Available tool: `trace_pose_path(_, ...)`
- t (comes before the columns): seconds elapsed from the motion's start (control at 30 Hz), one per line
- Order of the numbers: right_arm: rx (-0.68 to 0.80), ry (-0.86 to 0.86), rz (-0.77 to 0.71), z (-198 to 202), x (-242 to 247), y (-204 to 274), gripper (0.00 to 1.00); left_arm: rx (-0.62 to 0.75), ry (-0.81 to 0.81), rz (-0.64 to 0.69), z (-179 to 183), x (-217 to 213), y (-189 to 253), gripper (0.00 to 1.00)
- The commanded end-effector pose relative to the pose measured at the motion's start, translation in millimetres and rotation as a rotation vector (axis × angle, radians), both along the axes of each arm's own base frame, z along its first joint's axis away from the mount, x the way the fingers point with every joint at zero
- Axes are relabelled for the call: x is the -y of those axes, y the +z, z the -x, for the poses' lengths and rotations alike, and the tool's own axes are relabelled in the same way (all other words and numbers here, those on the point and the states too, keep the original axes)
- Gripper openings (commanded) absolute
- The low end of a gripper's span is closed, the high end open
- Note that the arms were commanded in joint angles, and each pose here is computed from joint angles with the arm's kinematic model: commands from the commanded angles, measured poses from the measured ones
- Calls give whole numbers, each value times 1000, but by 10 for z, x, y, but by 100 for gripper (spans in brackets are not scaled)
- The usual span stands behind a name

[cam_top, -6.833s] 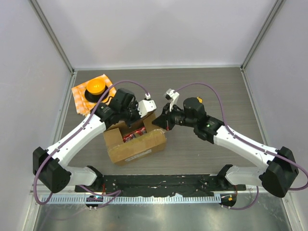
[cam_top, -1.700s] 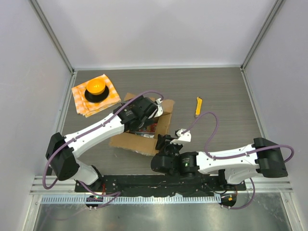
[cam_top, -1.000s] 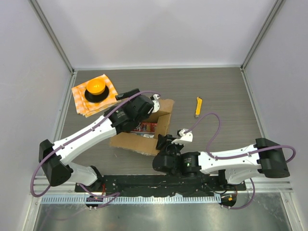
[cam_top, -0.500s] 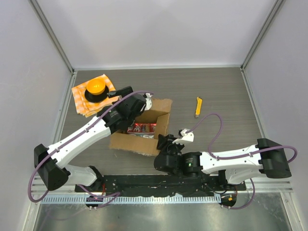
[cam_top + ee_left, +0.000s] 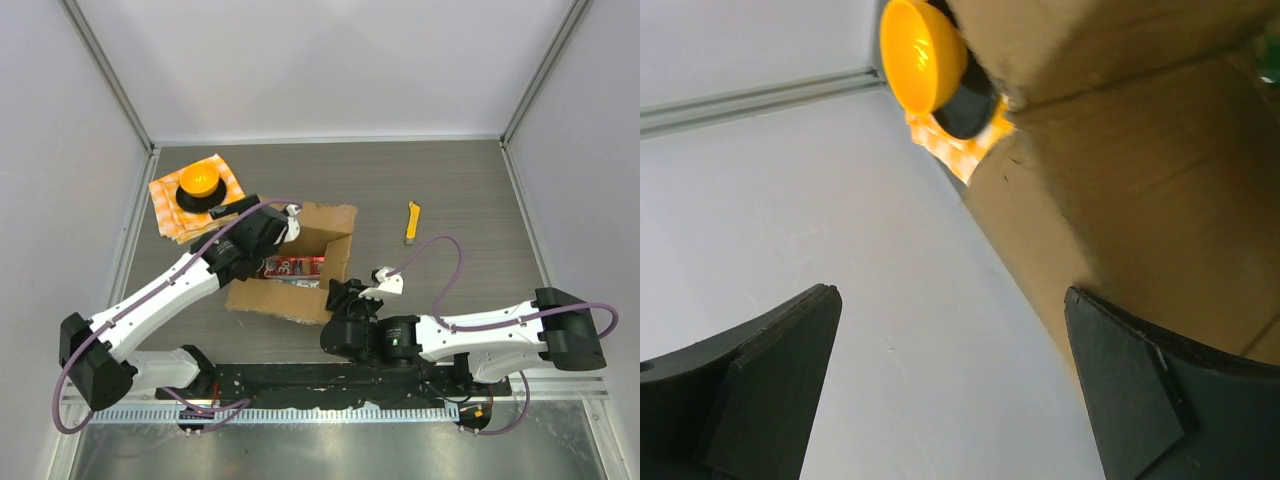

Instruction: Unpack the express box

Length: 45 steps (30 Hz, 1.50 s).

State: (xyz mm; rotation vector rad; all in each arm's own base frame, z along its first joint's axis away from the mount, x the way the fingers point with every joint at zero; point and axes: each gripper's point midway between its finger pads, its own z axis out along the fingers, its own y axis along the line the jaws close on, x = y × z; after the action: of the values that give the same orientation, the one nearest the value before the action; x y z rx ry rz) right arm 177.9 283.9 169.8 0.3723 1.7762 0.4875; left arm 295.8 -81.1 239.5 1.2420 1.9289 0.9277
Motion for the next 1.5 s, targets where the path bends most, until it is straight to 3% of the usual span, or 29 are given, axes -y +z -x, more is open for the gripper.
trace_pose_path(0.0, -90, 62, 183, 98, 156, -441, 43, -55, -10, 32, 118, -28, -284, 100)
trace_pose_path(0.2, -85, 60, 179, 94, 163, -423, 43, -106, 14, 69, 168, -69, -499, 100)
trace_pose_path(0.33, -85, 64, 188, 99, 157, -425, 43, -257, 111, 270, 215, -120, -602, 100)
trace_pose_path(0.4, -84, 66, 195, 93, 142, -416, 43, -340, 158, 464, 188, -85, -558, 100)
trace_pose_path(0.47, -84, 66, 196, 93, 139, -423, 43, -415, 151, 574, 229, 2, -547, 100)
trace_pose_path(0.63, -84, 66, 195, 97, 141, -431, 43, -451, 102, 725, 282, 177, -536, 100)
trace_pose_path(0.77, -86, 65, 195, 96, 150, -440, 43, -392, 69, 744, 224, 192, -514, 100)
trace_pose_path(0.9, -86, 65, 190, 97, 165, -442, 43, -166, 87, 740, -19, 18, -228, 99)
trace_pose_path(1.07, -92, 69, 184, 104, 156, -459, 43, -19, 166, 786, -160, -177, 89, 99)
trace_pose_path(1.47, -101, 75, 177, 115, 147, -487, 43, 57, 121, 912, -152, -63, 497, 99)
